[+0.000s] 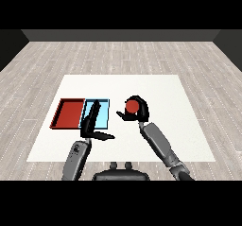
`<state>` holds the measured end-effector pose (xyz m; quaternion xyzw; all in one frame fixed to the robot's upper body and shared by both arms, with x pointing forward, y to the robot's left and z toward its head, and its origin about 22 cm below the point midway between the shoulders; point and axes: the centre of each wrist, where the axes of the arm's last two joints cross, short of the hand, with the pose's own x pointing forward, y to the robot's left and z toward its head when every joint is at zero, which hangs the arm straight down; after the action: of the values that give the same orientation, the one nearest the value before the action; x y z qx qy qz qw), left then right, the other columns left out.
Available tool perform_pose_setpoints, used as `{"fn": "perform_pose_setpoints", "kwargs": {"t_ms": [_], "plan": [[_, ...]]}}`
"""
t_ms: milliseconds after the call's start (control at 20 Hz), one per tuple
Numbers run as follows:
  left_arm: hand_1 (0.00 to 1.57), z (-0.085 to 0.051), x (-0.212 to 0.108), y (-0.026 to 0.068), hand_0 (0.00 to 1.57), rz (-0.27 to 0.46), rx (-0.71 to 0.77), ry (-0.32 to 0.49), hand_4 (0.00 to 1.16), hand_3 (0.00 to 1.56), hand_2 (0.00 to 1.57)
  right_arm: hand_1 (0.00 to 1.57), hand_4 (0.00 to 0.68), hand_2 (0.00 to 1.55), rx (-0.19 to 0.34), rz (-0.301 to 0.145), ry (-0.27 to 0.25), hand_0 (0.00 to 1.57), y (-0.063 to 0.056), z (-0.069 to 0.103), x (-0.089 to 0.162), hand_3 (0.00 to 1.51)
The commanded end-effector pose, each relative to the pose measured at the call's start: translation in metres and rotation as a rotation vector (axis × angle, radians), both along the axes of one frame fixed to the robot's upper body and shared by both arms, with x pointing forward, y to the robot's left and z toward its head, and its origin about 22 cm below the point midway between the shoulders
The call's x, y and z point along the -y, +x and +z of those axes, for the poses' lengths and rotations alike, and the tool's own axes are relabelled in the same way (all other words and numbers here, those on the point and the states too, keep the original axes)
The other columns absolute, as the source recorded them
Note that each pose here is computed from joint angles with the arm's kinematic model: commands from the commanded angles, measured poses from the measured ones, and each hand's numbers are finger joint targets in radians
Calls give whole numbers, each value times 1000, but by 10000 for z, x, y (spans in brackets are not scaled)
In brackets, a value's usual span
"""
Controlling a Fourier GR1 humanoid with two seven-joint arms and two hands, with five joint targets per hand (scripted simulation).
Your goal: Pick the red can and put it in the red box
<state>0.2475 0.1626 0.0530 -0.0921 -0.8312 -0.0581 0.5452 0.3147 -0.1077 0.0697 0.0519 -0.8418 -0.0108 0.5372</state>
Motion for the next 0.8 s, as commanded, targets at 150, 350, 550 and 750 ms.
{"fn": "perform_pose_setpoints", "kwargs": {"t_ms": [150, 350, 550, 750], "plan": [[0, -196, 313, 212, 0, -28, -47, 34, 0, 0, 0, 1436, 632, 1427, 52, -2, 7, 1436, -37, 49, 113, 1397], [0, -152, 205, 236, 0, -54, -75, 37, 0, 0, 0, 1442, 616, 1430, 83, 24, 23, 1442, -152, 52, 80, 1395], [0, -324, 424, 66, 0, -47, -121, 33, 0, 0, 0, 1445, 634, 1439, 109, 41, 22, 1445, -200, 111, -56, 1395], [0, -392, 295, 55, 0, -34, -136, 26, 0, 0, 0, 1462, 659, 1442, 81, 64, 15, 1462, -141, 172, -93, 1391]]}}
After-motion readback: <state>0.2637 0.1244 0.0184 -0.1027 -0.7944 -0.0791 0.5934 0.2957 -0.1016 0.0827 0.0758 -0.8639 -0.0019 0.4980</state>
